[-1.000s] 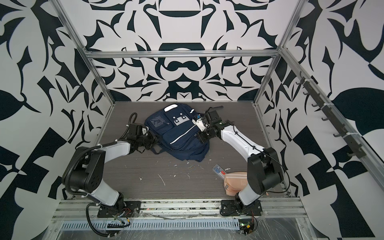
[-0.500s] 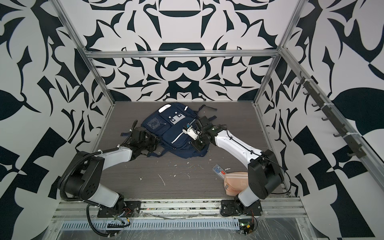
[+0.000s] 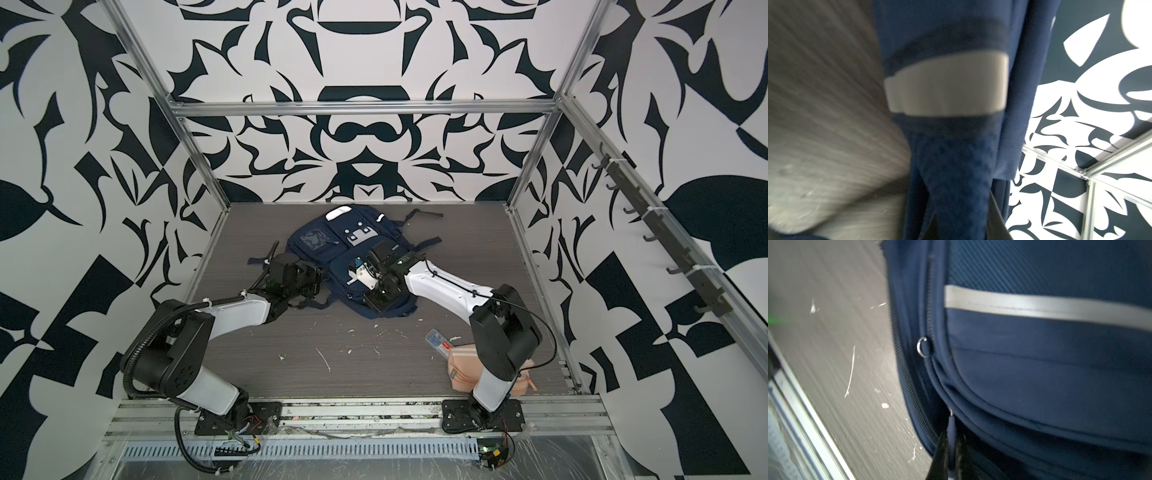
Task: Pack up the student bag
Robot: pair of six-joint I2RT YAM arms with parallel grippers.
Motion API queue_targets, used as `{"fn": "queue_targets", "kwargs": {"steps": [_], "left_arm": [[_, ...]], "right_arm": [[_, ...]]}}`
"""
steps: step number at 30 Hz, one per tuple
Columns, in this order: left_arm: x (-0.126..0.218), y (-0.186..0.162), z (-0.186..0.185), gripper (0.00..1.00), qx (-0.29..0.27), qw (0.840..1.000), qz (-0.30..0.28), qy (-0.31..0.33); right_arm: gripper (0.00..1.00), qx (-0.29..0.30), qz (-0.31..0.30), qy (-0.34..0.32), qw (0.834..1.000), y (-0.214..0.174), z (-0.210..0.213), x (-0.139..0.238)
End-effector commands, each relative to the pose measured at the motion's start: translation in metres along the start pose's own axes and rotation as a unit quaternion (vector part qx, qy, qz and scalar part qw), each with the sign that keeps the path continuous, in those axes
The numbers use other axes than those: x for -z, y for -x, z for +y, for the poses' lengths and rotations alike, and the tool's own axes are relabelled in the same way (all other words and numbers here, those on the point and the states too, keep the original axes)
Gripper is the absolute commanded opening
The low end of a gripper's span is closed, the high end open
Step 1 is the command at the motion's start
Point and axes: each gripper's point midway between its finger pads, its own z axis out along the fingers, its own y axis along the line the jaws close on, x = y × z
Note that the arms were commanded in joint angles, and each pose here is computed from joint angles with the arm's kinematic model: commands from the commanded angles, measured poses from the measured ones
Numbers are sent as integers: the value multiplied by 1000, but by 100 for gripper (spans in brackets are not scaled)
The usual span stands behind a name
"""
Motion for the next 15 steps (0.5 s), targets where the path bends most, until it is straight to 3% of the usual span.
{"fn": "queue_targets", "kwargs": {"steps": [1,9,10,11,13,15], "left_arm": [[12,-50,-37,0,0,994,81,-69],[25,-48,0,0,-28,997,77,-6],[25,-49,5,4,-37,996,82,6],[25,-50,8,22,-45,995,91,18],[28,-54,16,69,-70,990,112,50],[38,-54,22,99,-100,985,121,76]], "right_arm": [[0,-24,-254,-6,967,134,13,57],[0,-23,-300,-80,950,133,-15,105],[0,-28,-299,-84,950,129,-20,107],[0,-32,-298,-89,950,125,-25,108],[0,-43,-292,-97,951,113,-36,107],[0,-50,-285,-104,952,101,-48,107]]}}
